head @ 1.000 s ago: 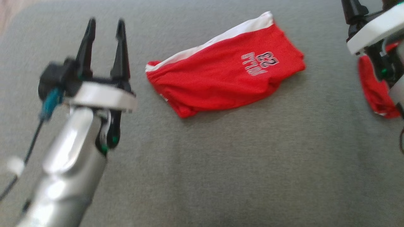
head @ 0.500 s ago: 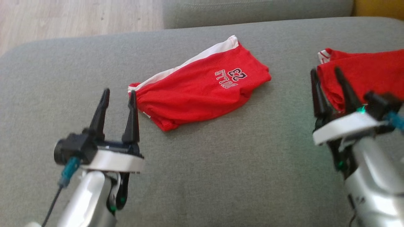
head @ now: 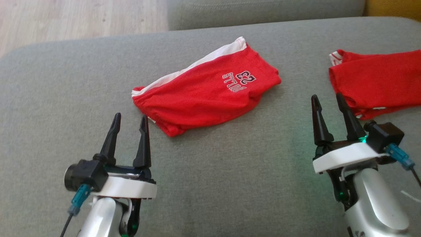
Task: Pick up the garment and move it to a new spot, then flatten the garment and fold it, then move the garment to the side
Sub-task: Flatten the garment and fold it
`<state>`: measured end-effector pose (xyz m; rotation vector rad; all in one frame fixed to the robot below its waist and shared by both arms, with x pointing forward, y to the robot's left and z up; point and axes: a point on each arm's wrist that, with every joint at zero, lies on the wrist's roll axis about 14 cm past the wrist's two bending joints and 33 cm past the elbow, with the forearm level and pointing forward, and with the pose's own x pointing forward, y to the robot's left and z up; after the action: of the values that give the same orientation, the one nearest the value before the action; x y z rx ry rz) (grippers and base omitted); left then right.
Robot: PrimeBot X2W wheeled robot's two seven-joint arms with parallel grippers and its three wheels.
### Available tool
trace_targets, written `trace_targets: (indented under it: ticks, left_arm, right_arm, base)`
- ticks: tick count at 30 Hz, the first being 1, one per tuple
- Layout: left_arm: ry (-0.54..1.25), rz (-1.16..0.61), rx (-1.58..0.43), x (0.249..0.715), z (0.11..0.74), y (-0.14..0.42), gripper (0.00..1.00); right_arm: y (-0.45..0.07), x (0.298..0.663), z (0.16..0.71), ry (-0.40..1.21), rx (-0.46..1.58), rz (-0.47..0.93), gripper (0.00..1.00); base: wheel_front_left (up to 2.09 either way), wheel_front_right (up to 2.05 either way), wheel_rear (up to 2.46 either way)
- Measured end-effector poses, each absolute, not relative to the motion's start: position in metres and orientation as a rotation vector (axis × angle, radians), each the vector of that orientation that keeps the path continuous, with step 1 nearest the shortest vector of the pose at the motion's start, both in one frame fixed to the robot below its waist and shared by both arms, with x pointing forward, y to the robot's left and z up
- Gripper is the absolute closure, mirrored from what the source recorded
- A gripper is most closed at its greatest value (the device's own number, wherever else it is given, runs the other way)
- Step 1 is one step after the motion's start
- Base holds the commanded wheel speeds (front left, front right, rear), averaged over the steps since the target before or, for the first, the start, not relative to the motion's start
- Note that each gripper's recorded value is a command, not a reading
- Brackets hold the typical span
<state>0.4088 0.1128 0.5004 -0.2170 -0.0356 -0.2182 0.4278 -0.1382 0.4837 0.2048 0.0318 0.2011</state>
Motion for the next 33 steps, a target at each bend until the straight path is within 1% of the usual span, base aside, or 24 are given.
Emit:
trace_targets:
  ticks: [4,8,12,15,20,25,29,33]
  left_arm:
    - [-0.024,-0.21,-0.22,0.41,0.495,0.115,0.0]
    - [-0.005,-0.183,-0.224,0.41,0.487,0.124,0.0]
    - [0.021,-0.152,-0.221,0.408,0.477,0.134,0.0]
    - [0.015,-0.135,-0.226,0.411,0.478,0.142,0.0]
    - [0.014,-0.093,-0.215,0.413,0.477,0.157,0.0]
    - [0.041,-0.06,-0.21,0.408,0.468,0.169,0.0]
    - [0.061,-0.049,-0.226,0.405,0.462,0.171,0.0]
    - [0.065,-0.041,-0.233,0.407,0.461,0.172,0.0]
  right_arm:
    - [-0.132,0.434,0.473,0.081,0.197,0.213,0.0]
    - [-0.113,0.441,0.46,0.134,0.206,0.25,0.0]
    - [-0.096,0.459,0.454,0.158,0.199,0.284,0.0]
    - [-0.093,0.477,0.449,0.184,0.207,0.279,0.0]
    - [-0.089,0.5,0.426,0.277,0.235,0.255,0.0]
    - [-0.088,0.516,0.394,0.398,0.264,0.214,0.0]
    - [-0.082,0.521,0.371,0.492,0.257,0.209,0.0]
    - [-0.07,0.535,0.368,0.516,0.254,0.224,0.0]
  base:
    - [0.0,0.0,0.0]
    - [0.0,0.0,0.0]
    - [0.0,0.0,0.0]
    - [0.0,0.0,0.0]
    - [0.0,0.0,0.0]
    - [0.0,0.0,0.0]
    - [0.0,0.0,0.0]
    - [0.0,0.0,0.0]
